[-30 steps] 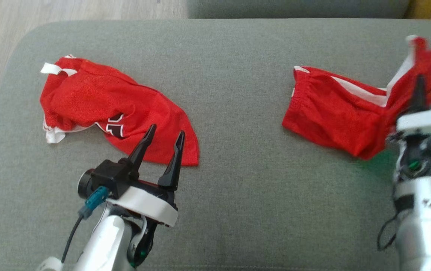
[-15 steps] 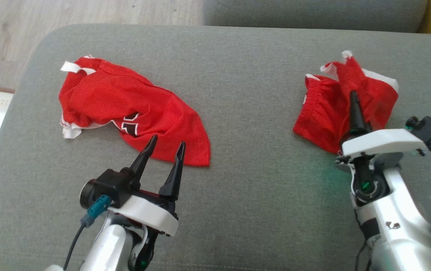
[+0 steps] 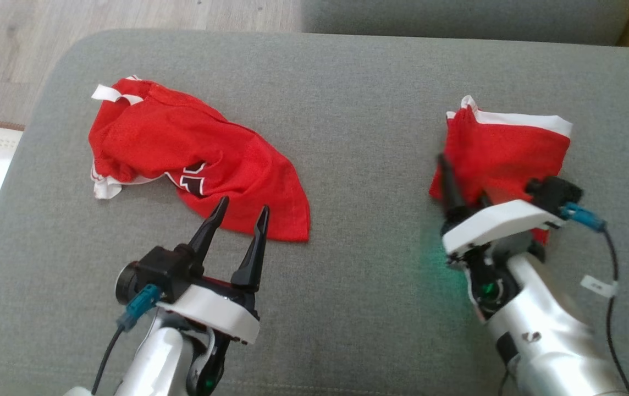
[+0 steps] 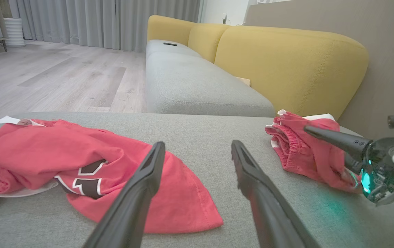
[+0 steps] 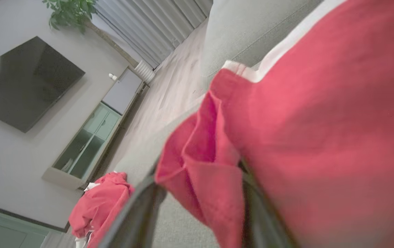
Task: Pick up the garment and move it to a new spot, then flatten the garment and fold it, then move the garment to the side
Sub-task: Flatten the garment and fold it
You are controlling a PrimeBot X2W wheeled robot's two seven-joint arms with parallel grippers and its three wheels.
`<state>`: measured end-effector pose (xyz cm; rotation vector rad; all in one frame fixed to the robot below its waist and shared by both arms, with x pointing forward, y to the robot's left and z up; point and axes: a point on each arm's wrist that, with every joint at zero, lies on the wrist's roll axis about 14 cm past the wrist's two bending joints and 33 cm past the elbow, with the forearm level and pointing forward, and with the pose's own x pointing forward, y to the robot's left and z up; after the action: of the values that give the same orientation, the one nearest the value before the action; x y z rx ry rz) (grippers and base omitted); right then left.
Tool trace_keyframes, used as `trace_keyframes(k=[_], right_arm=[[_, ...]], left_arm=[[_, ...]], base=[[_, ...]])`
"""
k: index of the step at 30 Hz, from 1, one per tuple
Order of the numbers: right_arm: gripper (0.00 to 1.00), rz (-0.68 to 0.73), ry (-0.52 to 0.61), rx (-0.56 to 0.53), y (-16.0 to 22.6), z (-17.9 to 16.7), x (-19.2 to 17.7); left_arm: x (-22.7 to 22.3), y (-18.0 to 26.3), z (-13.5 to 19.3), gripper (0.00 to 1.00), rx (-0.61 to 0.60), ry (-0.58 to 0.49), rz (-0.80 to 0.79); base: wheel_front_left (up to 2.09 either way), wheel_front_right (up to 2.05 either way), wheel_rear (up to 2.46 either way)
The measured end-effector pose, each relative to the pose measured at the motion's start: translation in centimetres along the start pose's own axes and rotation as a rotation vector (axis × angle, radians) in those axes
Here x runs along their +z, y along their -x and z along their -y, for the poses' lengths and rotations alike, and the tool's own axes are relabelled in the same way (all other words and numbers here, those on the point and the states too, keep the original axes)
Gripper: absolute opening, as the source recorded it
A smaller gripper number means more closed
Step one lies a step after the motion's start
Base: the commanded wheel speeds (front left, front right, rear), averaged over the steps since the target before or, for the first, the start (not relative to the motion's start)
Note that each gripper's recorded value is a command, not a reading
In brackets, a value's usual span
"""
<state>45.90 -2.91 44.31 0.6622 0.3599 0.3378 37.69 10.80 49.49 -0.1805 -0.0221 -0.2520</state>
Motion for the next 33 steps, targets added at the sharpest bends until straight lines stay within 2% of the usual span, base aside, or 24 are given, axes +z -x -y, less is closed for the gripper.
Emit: trace_keyframes(k=[12,21,27,30,33], right_arm=[[1.0,-0.199,0.107,0.072,1.4,-2.0,-5.6],[1.0,-0.224,0.139,0.096,2.1,-2.6,-6.4],[1.0,-0.122,0.126,0.104,2.1,-3.0,-4.1],[1.0,-0.026,0.119,0.081,2.2,-2.1,-1.3],[1.0,0.084,0.163,0.045,2.8,-0.4,2.4]], left_arm=[[0.5,0.0,0.2,1.0,-0.002,-0.001,0.016],[0.8,-0.2,0.6,1.0,-0.012,0.005,0.023],[1.1,-0.4,1.0,1.0,-0.024,0.004,0.034],[1.6,-0.6,1.2,1.0,-0.028,0.003,0.049],[2.2,-0.8,1.7,1.0,-0.044,0.004,0.07]], base=[[0.0,0.0,0.0],[0.0,0.0,0.0],[0.0,0.0,0.0],[0.0,0.0,0.0],[0.0,0.0,0.0]])
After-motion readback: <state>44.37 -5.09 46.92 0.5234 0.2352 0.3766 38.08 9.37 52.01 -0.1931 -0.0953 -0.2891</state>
